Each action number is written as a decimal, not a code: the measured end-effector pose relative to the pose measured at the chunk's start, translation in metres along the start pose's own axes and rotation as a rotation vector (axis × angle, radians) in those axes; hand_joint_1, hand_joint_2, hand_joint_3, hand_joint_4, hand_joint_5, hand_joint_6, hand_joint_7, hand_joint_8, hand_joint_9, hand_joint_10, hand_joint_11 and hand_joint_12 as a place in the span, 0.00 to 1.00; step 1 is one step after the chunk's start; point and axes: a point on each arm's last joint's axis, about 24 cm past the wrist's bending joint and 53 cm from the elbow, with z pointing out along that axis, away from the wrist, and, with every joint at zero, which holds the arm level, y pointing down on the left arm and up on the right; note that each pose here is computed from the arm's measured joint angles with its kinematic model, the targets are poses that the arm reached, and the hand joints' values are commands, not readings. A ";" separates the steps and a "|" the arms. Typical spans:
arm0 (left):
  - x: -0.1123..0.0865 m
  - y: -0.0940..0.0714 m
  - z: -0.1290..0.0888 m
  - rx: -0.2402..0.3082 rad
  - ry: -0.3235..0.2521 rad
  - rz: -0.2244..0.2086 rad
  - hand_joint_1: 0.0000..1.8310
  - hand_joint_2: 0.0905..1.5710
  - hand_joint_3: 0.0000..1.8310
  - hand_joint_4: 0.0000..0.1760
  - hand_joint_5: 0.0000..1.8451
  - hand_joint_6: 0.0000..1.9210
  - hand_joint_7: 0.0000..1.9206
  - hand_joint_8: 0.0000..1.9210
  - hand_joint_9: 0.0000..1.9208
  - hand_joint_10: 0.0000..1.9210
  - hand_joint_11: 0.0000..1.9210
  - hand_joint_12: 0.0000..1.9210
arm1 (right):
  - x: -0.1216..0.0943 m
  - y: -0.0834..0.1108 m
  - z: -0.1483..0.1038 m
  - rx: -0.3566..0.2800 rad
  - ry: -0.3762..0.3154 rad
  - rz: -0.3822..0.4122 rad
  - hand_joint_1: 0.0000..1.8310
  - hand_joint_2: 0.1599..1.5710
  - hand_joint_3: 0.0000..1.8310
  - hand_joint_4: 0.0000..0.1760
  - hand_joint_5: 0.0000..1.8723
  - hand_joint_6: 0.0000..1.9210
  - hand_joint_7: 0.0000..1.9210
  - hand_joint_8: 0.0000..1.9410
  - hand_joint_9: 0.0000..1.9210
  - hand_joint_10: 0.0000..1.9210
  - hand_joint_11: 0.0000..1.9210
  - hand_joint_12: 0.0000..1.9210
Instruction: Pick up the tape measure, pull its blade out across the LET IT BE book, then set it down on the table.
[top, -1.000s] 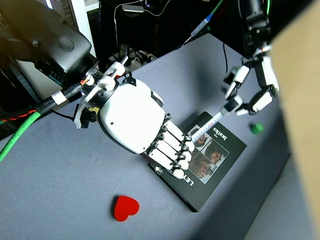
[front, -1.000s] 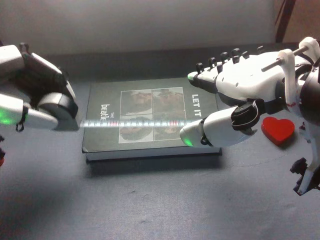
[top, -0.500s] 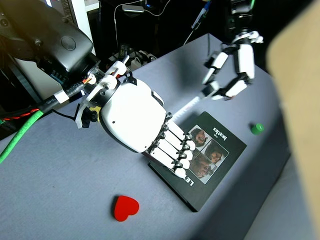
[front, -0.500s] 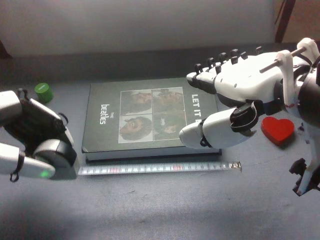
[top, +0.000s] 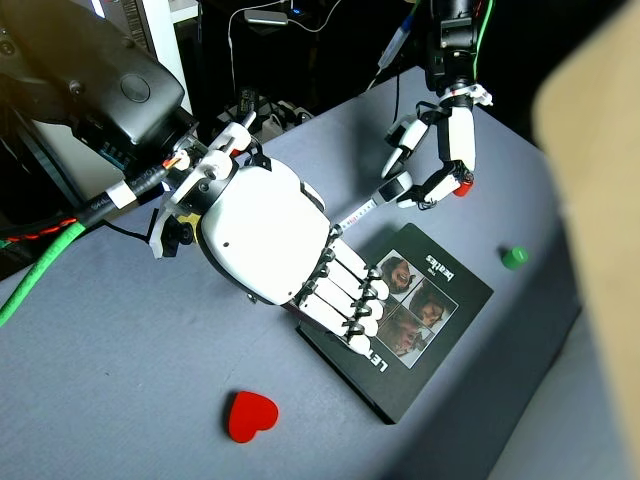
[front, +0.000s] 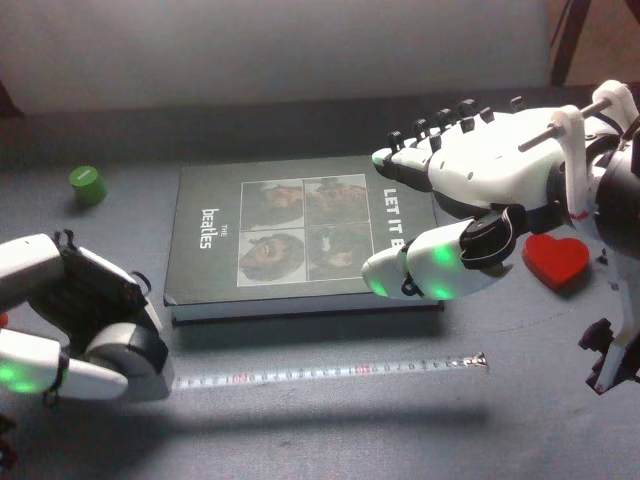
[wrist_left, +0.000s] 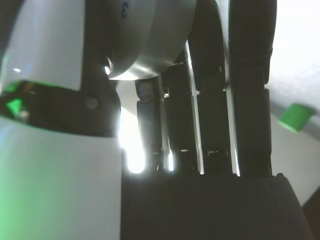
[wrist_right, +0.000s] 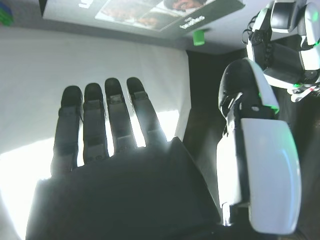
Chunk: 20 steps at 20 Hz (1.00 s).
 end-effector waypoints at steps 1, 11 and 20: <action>0.004 0.001 0.001 0.002 0.011 0.005 0.76 0.65 0.00 0.00 0.55 0.35 0.60 0.36 0.58 0.52 0.61 0.40 | 0.000 0.001 0.000 -0.004 0.001 -0.002 0.05 0.70 0.00 0.00 0.00 0.00 0.00 0.00 0.00 0.00 0.00 0.06; -0.005 -0.003 0.000 0.015 -0.004 0.032 0.36 0.71 0.00 0.00 0.44 0.02 0.45 0.02 0.43 0.03 0.31 0.38 | 0.004 0.003 -0.001 -0.013 0.008 -0.014 0.04 0.69 0.00 0.00 0.00 0.00 0.02 0.00 0.00 0.00 0.00 0.13; -0.024 -0.008 -0.012 -0.005 -0.028 0.078 0.20 0.69 0.00 0.00 0.34 0.00 0.34 0.00 0.31 0.00 0.19 0.31 | 0.004 0.004 -0.001 -0.016 0.007 -0.021 0.05 0.68 0.00 0.00 0.01 0.00 0.02 0.00 0.00 0.00 0.00 0.14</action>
